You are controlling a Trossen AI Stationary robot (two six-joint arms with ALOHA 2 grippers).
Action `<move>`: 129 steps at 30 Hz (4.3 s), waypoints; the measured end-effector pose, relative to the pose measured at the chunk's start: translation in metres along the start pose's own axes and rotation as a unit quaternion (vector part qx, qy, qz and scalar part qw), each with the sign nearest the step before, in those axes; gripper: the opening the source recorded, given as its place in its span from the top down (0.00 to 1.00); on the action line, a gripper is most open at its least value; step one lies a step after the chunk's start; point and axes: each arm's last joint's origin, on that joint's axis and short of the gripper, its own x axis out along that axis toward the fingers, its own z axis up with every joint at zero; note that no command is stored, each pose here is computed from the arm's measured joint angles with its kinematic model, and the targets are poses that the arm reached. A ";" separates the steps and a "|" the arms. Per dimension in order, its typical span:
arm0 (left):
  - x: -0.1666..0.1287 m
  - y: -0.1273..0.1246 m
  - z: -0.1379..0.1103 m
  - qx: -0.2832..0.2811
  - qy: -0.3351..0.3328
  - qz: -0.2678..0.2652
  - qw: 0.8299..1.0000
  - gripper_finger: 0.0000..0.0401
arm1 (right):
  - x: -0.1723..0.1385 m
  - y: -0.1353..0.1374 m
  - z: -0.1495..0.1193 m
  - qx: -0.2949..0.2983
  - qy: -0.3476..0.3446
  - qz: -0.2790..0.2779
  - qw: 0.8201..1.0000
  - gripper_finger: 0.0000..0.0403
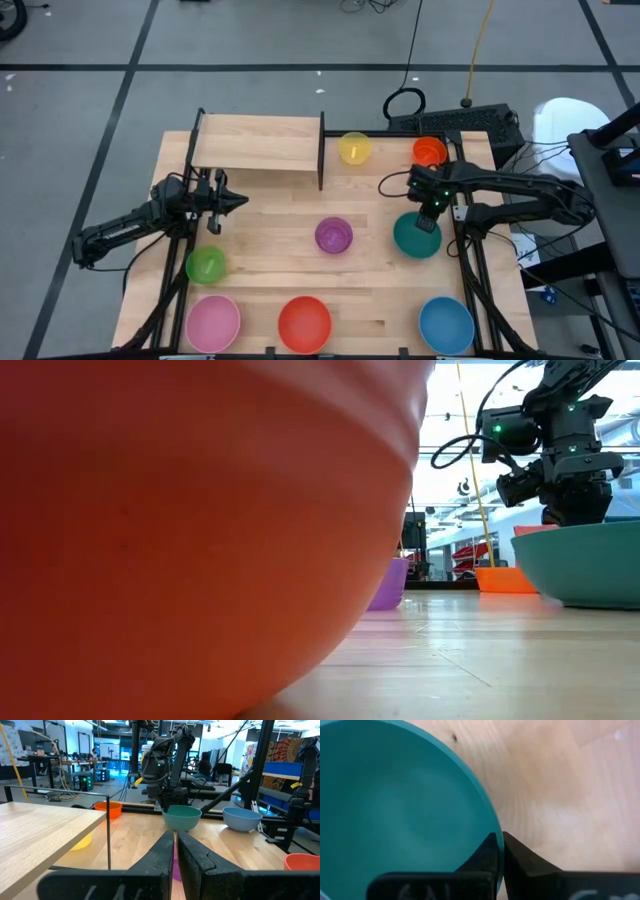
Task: Place and stack bowls onto a shelf
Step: Put the dark green bowl on the shelf
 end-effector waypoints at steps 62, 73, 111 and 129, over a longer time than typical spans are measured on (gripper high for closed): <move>-0.068 -0.028 0.116 -0.043 0.072 0.196 0.977 0.94 | -0.217 0.047 0.262 -0.200 -0.478 -0.075 0.852 1.00; -0.069 -0.028 0.118 -0.042 0.070 0.202 0.976 0.94 | -0.190 0.044 0.292 -0.203 -0.464 -0.066 0.859 1.00; -0.069 -0.028 0.118 -0.045 0.071 0.198 0.976 0.94 | -0.139 0.007 0.324 -0.172 -0.447 -0.079 0.874 0.99; -0.069 -0.028 0.118 -0.045 0.071 0.198 0.977 0.94 | -0.137 0.009 0.323 -0.161 -0.439 -0.069 0.881 0.98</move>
